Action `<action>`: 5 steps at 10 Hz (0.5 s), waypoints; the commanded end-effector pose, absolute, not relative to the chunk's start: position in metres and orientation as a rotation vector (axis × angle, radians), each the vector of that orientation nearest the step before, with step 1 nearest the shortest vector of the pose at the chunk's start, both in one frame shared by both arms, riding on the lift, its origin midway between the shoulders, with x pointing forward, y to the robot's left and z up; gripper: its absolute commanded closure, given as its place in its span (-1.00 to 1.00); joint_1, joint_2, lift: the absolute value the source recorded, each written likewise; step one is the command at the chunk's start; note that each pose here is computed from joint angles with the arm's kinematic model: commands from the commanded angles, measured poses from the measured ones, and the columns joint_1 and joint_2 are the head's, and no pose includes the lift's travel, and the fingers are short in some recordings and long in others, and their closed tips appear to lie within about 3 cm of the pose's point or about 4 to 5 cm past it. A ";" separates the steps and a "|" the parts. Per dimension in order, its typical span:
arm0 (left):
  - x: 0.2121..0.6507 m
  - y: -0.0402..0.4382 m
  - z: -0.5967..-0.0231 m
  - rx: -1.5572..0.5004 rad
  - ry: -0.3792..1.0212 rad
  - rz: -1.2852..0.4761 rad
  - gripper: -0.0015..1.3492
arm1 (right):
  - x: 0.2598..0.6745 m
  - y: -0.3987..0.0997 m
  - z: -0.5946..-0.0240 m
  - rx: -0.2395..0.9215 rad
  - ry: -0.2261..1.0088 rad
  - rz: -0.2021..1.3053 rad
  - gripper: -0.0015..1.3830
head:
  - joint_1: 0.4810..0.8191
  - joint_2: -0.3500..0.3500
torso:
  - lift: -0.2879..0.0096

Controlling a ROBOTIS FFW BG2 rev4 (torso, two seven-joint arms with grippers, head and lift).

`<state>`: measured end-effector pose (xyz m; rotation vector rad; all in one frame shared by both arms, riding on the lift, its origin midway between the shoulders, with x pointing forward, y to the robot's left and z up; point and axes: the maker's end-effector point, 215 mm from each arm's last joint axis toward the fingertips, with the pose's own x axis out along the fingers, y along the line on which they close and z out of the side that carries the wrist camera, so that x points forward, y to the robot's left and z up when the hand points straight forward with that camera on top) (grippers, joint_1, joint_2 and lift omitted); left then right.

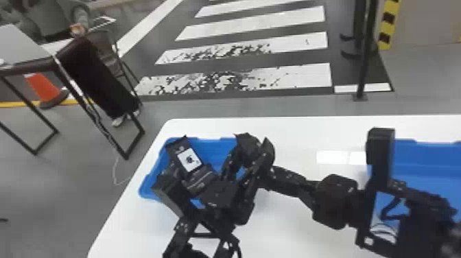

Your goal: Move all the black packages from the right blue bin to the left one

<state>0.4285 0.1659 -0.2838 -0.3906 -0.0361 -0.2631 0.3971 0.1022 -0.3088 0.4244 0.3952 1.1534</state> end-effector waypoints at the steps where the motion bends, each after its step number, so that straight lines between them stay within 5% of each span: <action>1: 0.427 0.168 -0.282 -0.360 -0.043 -0.256 0.80 | 0.400 0.101 -0.308 0.429 0.392 1.150 0.73 | 0.27 1.00 | 0.05; 4: 0.430 0.174 -0.275 -0.344 -0.065 -0.237 0.80 | 0.406 0.100 -0.305 0.459 0.370 1.140 0.70 | 0.27 1.00 | 0.05; 5: 0.437 0.191 -0.276 -0.289 -0.070 -0.199 0.80 | 0.411 0.097 -0.307 0.506 0.366 1.127 0.37 | 0.27 1.00 | 0.05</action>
